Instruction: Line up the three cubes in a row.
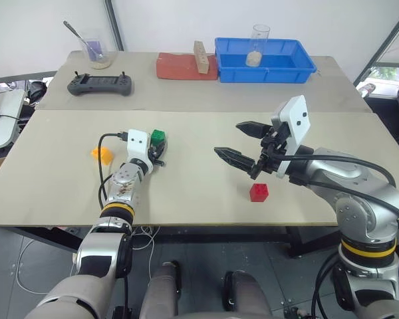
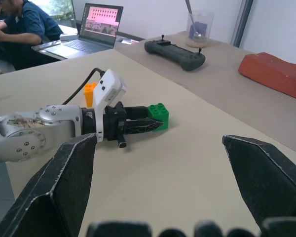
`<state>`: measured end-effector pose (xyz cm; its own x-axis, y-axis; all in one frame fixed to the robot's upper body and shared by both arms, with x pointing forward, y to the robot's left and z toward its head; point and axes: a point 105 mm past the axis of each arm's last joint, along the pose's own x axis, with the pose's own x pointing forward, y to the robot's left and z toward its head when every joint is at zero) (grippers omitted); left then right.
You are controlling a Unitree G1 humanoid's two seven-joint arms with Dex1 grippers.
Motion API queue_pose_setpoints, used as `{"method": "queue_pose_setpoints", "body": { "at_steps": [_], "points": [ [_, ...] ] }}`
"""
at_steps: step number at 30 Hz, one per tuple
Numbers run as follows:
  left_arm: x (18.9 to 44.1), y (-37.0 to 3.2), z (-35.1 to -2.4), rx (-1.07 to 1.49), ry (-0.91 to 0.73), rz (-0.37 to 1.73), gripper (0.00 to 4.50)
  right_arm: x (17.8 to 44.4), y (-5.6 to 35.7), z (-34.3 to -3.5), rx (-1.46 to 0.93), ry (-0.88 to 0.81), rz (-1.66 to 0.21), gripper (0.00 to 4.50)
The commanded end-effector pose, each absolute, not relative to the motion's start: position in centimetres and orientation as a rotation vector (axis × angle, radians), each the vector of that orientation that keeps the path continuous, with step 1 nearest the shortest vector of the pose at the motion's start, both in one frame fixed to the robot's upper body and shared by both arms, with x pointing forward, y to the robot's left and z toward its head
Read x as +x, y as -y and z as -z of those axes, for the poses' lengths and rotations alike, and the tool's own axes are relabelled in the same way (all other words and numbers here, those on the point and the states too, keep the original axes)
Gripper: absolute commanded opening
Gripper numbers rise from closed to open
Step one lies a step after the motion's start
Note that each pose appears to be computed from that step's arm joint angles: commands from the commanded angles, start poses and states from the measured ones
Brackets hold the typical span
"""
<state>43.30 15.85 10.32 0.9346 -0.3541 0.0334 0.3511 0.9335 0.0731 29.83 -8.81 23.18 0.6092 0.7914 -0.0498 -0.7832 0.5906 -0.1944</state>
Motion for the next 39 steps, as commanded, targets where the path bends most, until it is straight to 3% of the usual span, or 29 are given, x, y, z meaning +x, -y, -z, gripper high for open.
{"method": "queue_pose_setpoints", "body": {
  "at_steps": [1,6,10,20,39],
  "points": [
    [40.5,-12.0,-13.6,0.097,0.153,0.700,1.29,28.0,9.6,-24.3,-0.264,0.086,-0.991,4.50],
    [33.1,-8.4,-12.9,0.233,0.073,1.206,1.29,26.1,11.0,-22.7,-0.339,-0.019,-1.111,4.50],
    [30.6,-6.8,-11.3,0.295,0.003,1.398,1.29,25.3,11.8,-21.2,-0.373,-0.104,-1.157,4.50],
    [31.7,-3.6,-8.8,0.330,-0.032,1.494,1.29,25.0,13.5,-19.4,-0.384,-0.153,-1.119,4.50],
    [32.8,-0.8,-8.5,0.338,0.016,1.492,1.29,25.5,13.6,-19.3,-0.395,-0.135,-1.061,4.50]
  ]
}}
